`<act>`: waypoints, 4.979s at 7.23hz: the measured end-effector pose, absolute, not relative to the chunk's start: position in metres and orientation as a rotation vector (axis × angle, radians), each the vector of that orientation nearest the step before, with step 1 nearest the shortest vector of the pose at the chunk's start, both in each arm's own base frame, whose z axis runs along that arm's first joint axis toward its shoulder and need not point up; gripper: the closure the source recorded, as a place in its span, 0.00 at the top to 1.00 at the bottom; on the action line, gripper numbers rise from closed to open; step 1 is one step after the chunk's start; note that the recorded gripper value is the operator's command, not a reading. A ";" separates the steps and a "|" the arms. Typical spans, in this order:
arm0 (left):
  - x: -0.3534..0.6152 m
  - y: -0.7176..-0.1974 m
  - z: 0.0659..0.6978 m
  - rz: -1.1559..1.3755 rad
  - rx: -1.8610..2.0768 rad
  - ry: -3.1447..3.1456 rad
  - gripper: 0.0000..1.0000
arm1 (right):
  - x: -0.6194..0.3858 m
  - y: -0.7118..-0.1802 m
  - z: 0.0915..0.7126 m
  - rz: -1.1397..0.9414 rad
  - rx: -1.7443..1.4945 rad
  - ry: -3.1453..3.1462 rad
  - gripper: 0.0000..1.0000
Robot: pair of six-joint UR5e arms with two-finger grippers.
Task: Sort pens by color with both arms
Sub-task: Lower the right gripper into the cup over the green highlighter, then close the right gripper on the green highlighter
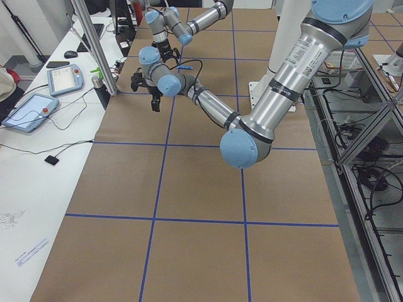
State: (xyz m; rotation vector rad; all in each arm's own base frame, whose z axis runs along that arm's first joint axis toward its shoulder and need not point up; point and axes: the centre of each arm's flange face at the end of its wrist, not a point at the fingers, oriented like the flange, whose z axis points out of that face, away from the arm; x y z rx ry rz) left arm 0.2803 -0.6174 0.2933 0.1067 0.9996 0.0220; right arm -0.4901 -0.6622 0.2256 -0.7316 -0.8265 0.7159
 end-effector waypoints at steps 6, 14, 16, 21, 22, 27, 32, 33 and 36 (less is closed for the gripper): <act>0.265 -0.606 0.302 0.057 0.133 0.999 1.00 | -0.533 -0.629 0.207 0.647 -0.742 -0.817 0.66; 0.261 -0.599 0.300 0.063 0.142 1.003 1.00 | -0.518 -0.640 0.207 0.638 -0.676 -0.842 0.57; 0.261 -0.599 0.300 0.063 0.143 1.004 1.00 | -0.517 -0.641 0.209 0.624 -0.656 -0.846 0.52; 0.260 -0.598 0.297 0.064 0.147 1.006 1.00 | -0.518 -0.640 0.207 0.614 -0.659 -0.851 0.51; 0.260 -0.598 0.297 0.064 0.147 1.007 1.00 | -0.518 -0.639 0.208 0.613 -0.660 -0.850 0.45; 0.260 -0.598 0.296 0.065 0.150 1.007 1.00 | -0.518 -0.638 0.209 0.611 -0.660 -0.849 0.34; 0.256 -0.597 0.294 0.063 0.155 1.009 1.00 | -0.516 -0.638 0.212 0.608 -0.658 -0.851 0.10; 0.255 -0.597 0.293 0.063 0.157 1.010 1.00 | -0.516 -0.638 0.212 0.609 -0.658 -0.851 0.10; 0.252 -0.593 0.290 0.061 0.157 1.010 1.00 | -0.508 -0.640 0.203 0.613 -0.658 -0.867 0.10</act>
